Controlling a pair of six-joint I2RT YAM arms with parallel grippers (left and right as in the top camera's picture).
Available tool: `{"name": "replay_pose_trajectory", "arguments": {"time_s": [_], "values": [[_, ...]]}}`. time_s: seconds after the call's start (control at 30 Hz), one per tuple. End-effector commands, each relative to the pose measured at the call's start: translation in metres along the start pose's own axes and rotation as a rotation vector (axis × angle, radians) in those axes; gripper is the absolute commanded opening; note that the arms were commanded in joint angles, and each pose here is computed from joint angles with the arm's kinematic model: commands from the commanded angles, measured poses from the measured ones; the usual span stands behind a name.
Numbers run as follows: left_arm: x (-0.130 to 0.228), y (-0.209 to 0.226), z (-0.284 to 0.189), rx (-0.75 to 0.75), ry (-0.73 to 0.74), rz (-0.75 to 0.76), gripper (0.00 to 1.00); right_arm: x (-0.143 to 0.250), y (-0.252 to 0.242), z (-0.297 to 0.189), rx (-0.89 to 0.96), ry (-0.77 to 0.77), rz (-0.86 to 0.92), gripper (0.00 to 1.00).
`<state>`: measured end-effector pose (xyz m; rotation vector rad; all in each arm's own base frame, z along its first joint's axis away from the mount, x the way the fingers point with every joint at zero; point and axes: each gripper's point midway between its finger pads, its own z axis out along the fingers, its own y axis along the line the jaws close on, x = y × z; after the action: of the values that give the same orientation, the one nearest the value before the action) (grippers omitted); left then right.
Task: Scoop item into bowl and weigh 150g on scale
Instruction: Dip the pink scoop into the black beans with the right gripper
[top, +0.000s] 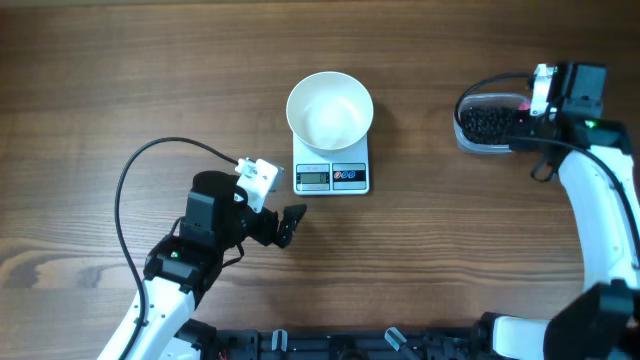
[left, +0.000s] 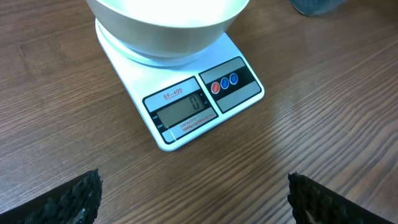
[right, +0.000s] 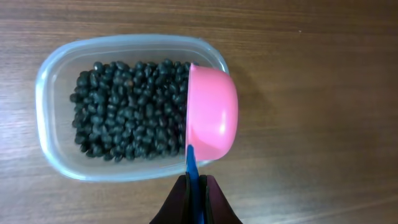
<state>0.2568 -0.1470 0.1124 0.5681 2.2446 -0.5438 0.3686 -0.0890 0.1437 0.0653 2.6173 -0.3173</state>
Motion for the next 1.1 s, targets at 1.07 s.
{"name": "replay_pose_trajectory", "arguments": {"time_s": [1.07], "values": [[-0.010,0.001,-0.002,-0.009,-0.021,0.020,1.00,0.039,0.030,0.039,-0.627,0.159,0.377,0.04]]}}
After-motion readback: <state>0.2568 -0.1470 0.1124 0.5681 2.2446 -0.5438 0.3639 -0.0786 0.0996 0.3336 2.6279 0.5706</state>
